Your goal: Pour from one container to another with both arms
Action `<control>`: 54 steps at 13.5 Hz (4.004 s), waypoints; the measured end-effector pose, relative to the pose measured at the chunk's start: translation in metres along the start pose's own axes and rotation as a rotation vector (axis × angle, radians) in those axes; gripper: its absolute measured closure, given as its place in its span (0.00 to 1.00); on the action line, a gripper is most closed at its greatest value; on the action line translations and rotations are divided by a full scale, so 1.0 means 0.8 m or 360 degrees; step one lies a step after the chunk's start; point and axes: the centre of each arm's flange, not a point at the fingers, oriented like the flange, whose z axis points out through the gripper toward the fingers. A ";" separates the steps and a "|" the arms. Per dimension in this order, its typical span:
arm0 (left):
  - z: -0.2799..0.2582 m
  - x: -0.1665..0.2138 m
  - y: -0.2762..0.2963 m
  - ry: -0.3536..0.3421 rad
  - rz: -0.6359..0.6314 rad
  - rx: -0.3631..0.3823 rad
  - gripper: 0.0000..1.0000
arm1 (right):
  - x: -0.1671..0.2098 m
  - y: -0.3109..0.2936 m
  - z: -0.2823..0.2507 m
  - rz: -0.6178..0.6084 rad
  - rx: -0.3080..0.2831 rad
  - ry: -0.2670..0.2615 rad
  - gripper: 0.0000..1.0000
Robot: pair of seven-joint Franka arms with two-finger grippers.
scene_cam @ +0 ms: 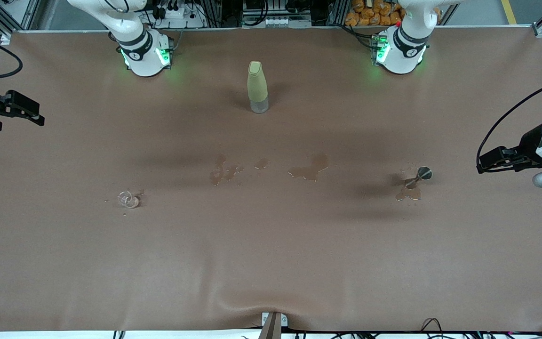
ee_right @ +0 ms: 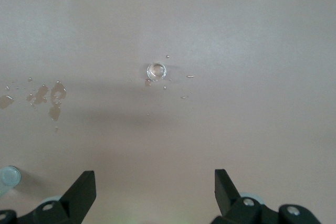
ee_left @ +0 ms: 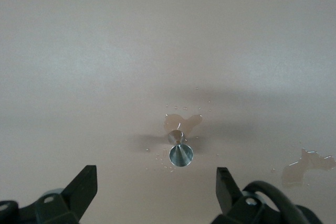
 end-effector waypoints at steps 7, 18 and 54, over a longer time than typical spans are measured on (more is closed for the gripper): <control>-0.018 -0.004 0.002 0.0026 0.0003 0.0003 0.00 | 0.000 0.005 -0.002 0.0013 -0.0004 0.0010 0.00; -0.017 -0.006 0.014 0.0019 0.0030 -0.0001 0.00 | -0.001 0.012 -0.006 0.0207 -0.0005 0.0026 0.00; -0.013 -0.007 0.014 -0.0004 0.0376 -0.0056 0.00 | -0.006 0.039 -0.018 0.0195 -0.0013 0.0058 0.00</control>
